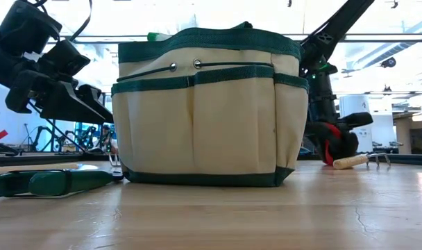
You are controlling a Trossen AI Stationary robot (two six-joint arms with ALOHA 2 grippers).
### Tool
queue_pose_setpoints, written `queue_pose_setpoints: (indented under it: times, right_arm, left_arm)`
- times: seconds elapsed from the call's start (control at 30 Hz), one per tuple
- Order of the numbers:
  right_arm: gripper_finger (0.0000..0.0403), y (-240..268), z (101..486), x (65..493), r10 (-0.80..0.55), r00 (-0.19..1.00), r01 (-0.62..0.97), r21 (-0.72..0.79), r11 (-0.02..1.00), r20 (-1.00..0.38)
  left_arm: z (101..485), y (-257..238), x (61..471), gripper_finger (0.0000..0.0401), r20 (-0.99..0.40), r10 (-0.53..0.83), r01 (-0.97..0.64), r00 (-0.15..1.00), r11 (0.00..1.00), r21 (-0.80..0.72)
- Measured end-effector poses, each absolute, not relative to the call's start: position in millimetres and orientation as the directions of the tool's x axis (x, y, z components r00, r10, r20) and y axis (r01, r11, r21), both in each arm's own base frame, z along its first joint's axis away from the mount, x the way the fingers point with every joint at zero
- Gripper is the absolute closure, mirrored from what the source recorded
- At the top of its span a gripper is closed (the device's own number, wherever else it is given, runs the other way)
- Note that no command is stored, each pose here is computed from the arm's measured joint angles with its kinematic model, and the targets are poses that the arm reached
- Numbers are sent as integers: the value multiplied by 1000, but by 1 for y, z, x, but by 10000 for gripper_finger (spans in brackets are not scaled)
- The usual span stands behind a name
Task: Pick & Place Garden tools in Gardening bag
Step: Put the red gloves into the white gardening bag
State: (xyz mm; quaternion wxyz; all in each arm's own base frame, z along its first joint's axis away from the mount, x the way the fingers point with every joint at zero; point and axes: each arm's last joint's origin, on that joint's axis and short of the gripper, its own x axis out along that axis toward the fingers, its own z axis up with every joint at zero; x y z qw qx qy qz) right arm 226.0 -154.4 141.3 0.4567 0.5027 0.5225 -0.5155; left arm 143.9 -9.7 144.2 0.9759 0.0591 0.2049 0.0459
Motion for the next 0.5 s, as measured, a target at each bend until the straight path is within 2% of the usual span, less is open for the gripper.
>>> queue_pose_setpoints:
  times: [0.17, 0.5]
  right_arm:
    - [341, -155, 141, 226, 78, -62, 998, -62, -8, -995]
    - [342, -156, 141, 225, 75, -65, 997, -62, 42, -995]
  left_arm:
    - [144, -10, 144, 160, -395, 114, -65, 912, 989, 134]
    - [144, -10, 144, 160, -395, 114, -65, 912, 989, 134]
